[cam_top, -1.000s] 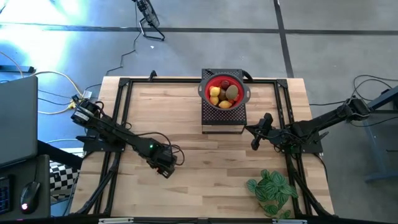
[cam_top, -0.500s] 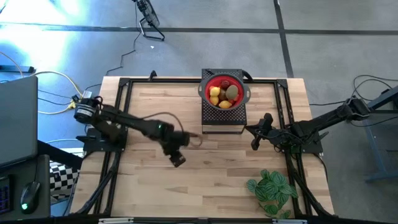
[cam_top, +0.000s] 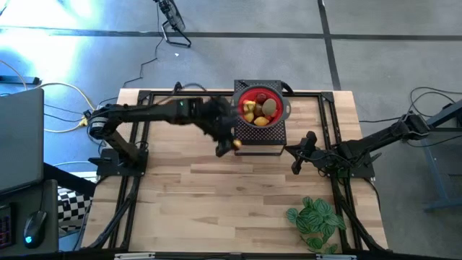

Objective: Pick & Place Fruit
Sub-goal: Put the orange pear into the red strainer bowl on the shelf

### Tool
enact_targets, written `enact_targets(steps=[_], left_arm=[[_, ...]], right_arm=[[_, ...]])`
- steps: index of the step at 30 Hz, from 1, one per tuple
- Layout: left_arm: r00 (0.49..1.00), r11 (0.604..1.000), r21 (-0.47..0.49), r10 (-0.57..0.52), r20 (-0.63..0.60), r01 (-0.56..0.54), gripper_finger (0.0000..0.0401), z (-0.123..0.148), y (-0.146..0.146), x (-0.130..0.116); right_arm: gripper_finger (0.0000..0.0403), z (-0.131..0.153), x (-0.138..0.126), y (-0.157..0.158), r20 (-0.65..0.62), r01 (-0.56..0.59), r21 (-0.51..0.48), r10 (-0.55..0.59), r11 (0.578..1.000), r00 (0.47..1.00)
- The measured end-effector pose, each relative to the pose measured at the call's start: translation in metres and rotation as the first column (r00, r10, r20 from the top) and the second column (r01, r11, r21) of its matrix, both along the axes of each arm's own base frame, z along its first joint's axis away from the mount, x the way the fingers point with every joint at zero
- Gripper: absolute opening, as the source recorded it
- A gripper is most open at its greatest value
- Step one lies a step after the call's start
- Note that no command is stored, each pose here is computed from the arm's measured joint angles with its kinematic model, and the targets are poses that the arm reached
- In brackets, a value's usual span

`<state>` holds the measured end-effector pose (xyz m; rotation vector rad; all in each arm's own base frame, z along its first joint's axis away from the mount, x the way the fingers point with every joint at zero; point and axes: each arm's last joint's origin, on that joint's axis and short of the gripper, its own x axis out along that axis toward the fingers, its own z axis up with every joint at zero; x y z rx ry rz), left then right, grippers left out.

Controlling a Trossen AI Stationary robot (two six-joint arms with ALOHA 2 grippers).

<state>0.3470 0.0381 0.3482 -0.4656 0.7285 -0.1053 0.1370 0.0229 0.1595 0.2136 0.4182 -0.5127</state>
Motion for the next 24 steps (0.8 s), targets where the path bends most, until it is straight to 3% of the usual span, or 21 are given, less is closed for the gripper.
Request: enact_targets(steps=[6, 13, 16, 24], left_arm=[[0.983, 0.979, 0.202, -0.006, 0.186, -0.033, 0.0144, 0.048, 0.019, -0.002], [0.937, 0.933, 0.334, 0.006, 0.348, -0.131, 0.0144, 0.072, 0.033, 0.000], [0.931, 0.923, 0.352, 0.017, 0.364, -0.154, 0.0144, 0.068, 0.043, 0.007], [0.957, 0.918, 0.339, 0.114, 0.268, -0.204, 0.0143, 0.030, 0.083, 0.028]], right_arm=[[0.0002, 0.000, 0.000, 0.000, 0.000, 0.000, 0.000, 0.000, 1.000, 1.000], [0.0002, 0.000, 0.000, 0.000, 0.000, 0.000, 0.000, 0.000, 1.000, 1.000], [0.0002, 0.000, 0.000, 0.000, -0.001, 0.000, -0.001, 0.000, 1.000, 1.000], [0.0002, 0.000, 0.000, 0.000, -0.003, 0.000, -0.001, 0.000, 1.000, 1.000]])
